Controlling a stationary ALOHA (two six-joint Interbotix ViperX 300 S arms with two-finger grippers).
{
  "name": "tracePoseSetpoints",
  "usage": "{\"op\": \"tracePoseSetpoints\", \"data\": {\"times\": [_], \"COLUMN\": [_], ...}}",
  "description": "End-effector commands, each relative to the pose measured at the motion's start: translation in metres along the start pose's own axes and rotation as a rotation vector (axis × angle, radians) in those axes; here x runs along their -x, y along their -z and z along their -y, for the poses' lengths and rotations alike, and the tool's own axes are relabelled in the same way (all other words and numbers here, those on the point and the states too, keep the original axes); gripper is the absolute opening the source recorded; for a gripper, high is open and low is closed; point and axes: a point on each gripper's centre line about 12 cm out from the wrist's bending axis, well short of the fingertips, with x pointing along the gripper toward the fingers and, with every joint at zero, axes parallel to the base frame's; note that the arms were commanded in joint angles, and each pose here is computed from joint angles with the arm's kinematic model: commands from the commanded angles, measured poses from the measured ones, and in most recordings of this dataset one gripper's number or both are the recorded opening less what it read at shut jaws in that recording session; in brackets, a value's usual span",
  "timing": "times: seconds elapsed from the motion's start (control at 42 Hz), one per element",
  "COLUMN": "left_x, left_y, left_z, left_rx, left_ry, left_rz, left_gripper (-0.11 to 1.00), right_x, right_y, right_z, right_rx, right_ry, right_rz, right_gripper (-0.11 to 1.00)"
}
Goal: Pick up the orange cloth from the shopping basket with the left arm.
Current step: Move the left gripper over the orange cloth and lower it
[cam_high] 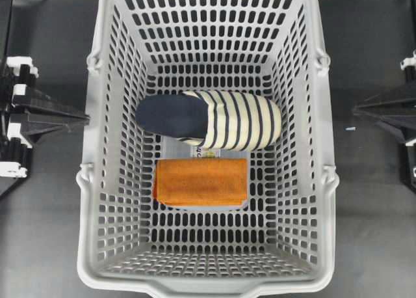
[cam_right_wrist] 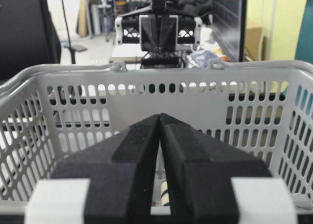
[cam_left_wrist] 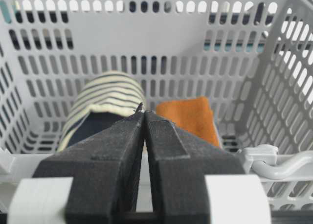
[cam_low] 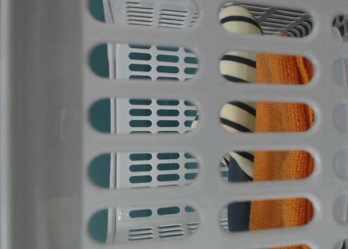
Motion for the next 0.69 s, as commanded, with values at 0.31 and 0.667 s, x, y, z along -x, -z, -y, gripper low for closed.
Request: {"op": "tracePoseSetpoints", "data": {"times": [0.31, 0.667], "left_x": [-0.040, -0.137], "left_y": [-0.073, -0.065], "left_z": [0.006, 0.022], "left_rx": [0.024, -0.002], "left_ry": [0.017, 0.044], "left_rz": [-0.278, -0.641], "left_gripper": [0.00, 0.00], "right_x": [0.000, 0.003], "right_y": [-0.006, -0.002], "right_z": [0.000, 0.000], "right_rx": [-0.015, -0.018], "right_ry": [0.001, 0.002], "right_rz": [-0.008, -0.046], "right_gripper": [0.00, 0.00]}}
